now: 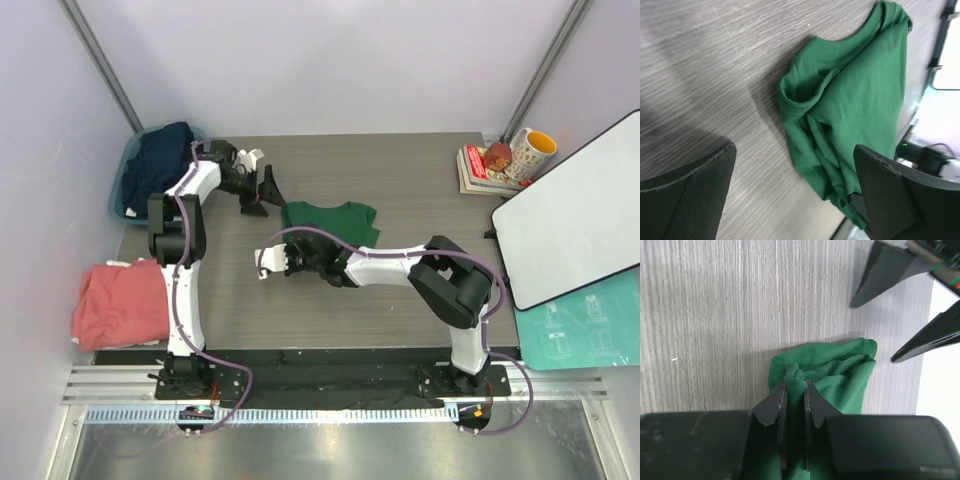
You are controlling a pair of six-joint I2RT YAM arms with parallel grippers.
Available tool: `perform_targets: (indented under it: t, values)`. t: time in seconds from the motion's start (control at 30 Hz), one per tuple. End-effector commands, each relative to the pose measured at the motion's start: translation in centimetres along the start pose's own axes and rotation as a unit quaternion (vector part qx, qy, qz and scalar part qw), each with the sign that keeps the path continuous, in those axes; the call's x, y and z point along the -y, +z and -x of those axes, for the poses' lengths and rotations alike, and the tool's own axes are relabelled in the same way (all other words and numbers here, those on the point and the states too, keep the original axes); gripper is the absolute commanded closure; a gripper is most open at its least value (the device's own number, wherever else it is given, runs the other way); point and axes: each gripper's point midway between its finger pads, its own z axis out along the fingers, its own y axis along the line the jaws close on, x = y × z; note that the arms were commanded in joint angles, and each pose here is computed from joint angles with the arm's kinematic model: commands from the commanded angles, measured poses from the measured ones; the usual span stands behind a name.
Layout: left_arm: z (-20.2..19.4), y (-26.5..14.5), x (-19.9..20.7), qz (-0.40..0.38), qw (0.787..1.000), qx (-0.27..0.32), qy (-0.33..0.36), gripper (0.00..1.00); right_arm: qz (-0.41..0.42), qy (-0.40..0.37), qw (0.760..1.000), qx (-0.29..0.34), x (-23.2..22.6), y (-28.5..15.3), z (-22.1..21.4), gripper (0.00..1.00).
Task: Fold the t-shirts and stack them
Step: Put the neatly folded tshirt into the corner of the board with the left arm
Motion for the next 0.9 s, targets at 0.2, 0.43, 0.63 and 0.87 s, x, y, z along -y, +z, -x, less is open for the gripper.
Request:
perform_targets:
  t: [0.2, 0.43, 0.63, 0.87]
  values:
    - [-0.4, 1.5, 3.8, -0.041, 0.999, -0.01, -0.026, 0.0, -0.109, -0.017, 0.994, 0.015, 7.2, -2.8, 2.1, 0.99]
    - [-2.5, 1.4, 4.1, -0.036, 0.998, -0.031, -0.035, 0.0, -0.126, -0.029, 0.991, 0.021, 8.6, -3.7, 2.7, 0.99]
    - [-3.6, 0.7, 4.5, -0.027, 0.998, -0.053, -0.036, 0.0, -0.128, -0.032, 0.991, 0.023, 8.6, -3.9, 2.6, 0.99]
    - [-3.9, 1.5, 5.6, -0.04, 0.996, -0.061, -0.045, 0.0, -0.127, -0.036, 0.991, 0.025, 8.5, -3.9, 2.6, 0.99]
